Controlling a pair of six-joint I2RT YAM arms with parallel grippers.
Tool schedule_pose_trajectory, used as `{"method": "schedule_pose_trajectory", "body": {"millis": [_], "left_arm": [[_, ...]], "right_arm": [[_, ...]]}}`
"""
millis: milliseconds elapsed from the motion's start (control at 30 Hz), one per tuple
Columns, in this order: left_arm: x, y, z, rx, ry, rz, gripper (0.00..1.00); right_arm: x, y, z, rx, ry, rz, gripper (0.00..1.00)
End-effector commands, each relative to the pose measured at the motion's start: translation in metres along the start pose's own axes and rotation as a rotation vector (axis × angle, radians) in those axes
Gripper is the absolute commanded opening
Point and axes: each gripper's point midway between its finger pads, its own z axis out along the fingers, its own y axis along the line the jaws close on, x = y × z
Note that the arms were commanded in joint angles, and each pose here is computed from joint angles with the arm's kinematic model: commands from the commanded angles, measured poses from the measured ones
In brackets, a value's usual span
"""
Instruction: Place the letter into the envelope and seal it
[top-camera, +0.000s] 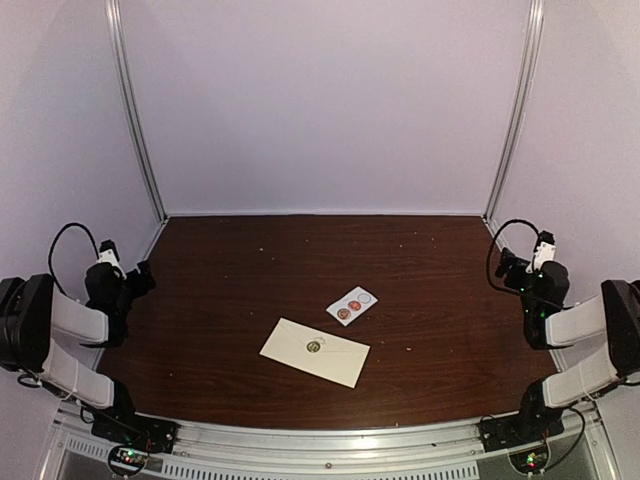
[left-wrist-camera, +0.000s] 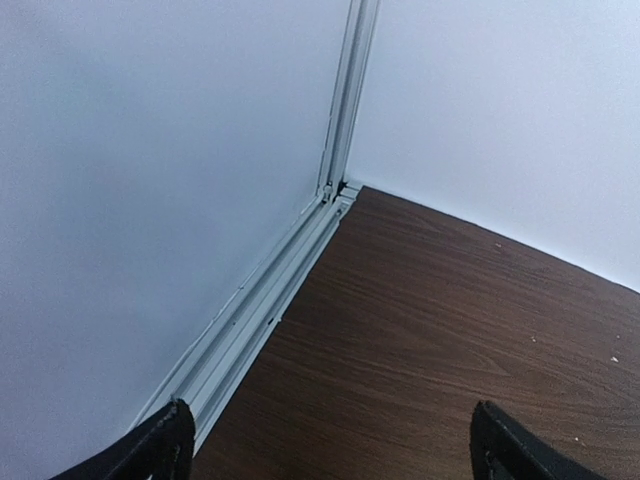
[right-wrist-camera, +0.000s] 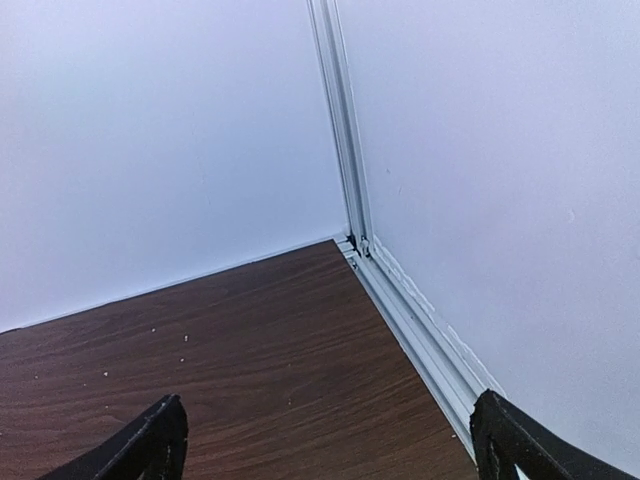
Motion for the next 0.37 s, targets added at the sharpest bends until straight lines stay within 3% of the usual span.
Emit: {"method": "schedule_pose_trajectory", "body": {"millis": [0, 333], "left_arm": [[-0.0295, -0.0052, 0.0007, 0.009, -0.115, 0.006, 0.98], [-0.0342, -0.0055, -0.0070, 0.018, -0.153, 0.011, 0.98]], "right_arm": [[-0.0217, -0.0018, -0.0037, 0.012, -0.118, -0.012, 0.99], [-0.0178, 0.0019, -0.0032, -0.014, -0.123, -0.011, 1.00]]}}
